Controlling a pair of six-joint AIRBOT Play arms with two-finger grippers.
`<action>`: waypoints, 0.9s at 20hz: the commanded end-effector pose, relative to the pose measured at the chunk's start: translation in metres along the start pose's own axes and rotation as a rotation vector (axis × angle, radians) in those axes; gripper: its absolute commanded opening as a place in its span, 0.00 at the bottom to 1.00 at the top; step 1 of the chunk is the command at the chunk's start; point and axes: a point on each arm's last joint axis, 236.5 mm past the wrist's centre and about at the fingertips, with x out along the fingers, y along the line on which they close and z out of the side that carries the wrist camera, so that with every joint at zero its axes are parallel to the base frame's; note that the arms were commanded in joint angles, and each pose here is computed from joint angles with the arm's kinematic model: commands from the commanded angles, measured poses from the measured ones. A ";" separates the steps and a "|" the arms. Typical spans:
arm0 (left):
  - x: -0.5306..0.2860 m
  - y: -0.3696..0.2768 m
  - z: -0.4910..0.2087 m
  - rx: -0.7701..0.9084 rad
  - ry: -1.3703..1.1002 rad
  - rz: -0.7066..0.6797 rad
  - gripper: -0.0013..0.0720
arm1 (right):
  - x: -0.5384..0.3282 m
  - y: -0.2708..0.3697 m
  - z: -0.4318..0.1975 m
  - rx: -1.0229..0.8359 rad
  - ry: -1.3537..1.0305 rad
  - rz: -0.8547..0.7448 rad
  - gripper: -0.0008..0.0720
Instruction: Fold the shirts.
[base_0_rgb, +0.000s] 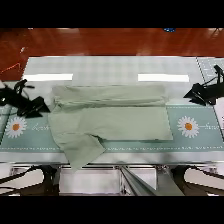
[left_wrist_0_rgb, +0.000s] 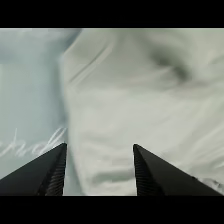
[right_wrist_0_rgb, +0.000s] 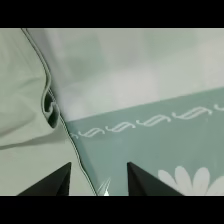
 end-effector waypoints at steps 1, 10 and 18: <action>0.025 0.024 -0.056 -0.201 -0.006 -0.097 0.71 | 0.004 -0.002 -0.029 0.042 -0.090 0.051 0.57; 0.063 -0.007 -0.118 -0.264 0.148 -0.244 0.71 | 0.016 0.037 -0.063 0.043 0.008 0.246 0.57; 0.075 -0.023 -0.129 -0.180 0.187 -0.215 0.71 | 0.016 0.036 -0.061 0.039 -0.002 0.242 0.57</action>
